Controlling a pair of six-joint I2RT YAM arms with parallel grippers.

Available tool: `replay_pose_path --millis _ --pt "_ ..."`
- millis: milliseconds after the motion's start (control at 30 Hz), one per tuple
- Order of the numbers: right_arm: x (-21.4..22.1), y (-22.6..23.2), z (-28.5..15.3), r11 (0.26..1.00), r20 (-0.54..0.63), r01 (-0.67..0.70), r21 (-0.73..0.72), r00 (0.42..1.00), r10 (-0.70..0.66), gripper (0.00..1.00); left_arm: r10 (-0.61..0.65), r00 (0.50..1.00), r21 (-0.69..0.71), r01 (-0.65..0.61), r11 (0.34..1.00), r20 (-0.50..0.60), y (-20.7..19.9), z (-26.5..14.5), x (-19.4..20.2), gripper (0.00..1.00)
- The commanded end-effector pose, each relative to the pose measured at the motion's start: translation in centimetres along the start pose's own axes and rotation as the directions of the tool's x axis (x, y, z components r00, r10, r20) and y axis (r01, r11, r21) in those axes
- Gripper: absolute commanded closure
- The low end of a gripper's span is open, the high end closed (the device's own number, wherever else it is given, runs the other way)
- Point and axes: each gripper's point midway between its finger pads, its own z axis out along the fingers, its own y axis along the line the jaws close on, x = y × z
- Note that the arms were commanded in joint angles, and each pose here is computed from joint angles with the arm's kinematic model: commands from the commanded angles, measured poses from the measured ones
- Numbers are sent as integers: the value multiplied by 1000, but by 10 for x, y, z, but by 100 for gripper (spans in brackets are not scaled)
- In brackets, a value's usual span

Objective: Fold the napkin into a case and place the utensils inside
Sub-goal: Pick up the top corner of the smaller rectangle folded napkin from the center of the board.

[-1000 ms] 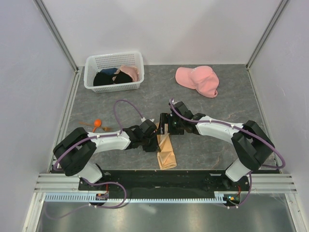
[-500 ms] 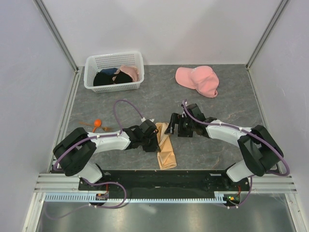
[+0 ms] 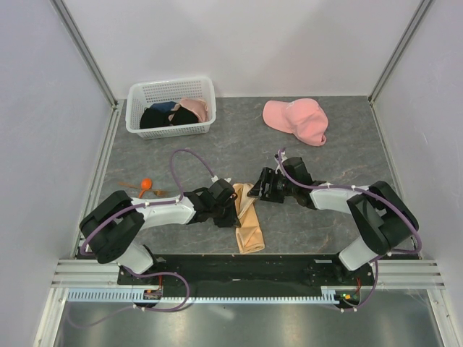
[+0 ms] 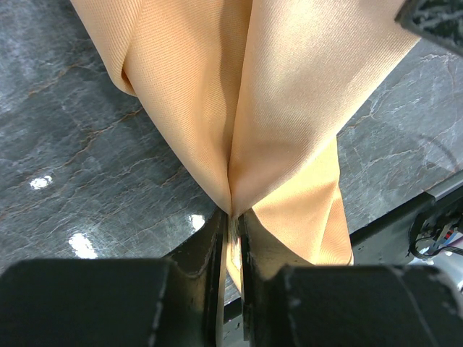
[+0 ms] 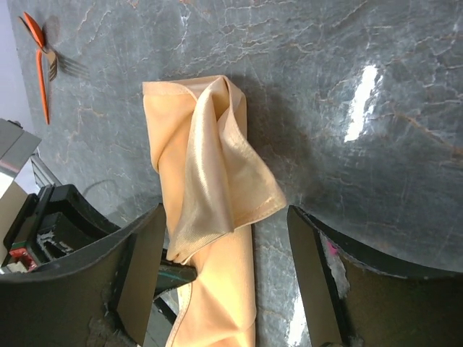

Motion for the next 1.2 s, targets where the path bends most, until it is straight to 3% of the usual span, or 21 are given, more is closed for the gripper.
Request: replay_pose_path --millis 0,133,233,367,667,1000,1167 --pt "-10 9 4 997 39 24 -72 999 -21 25 -12 1000 -46 11 999 -23 13 2 9 85" --pt "-15 6 4 996 50 32 -79 998 -28 27 -12 1000 -43 11 999 -24 12 2 9 85" --pt "-18 7 4 996 53 41 -85 998 -37 38 -13 1000 -44 12 999 -22 13 2 9 85" --pt "-16 7 5 995 45 42 -91 998 -38 40 -11 1000 -43 11 999 -21 13 1 9 85" --pt "-17 12 -3 993 58 53 -102 997 -47 58 -12 1000 -44 12 999 -17 13 1 8 85" --pt "-21 21 -14 993 65 66 -102 996 -59 60 -13 1000 -43 12 999 -21 13 2 9 85" --pt "-19 23 -11 992 52 52 -118 998 -46 70 -12 1000 -40 11 999 -15 12 1 8 85"
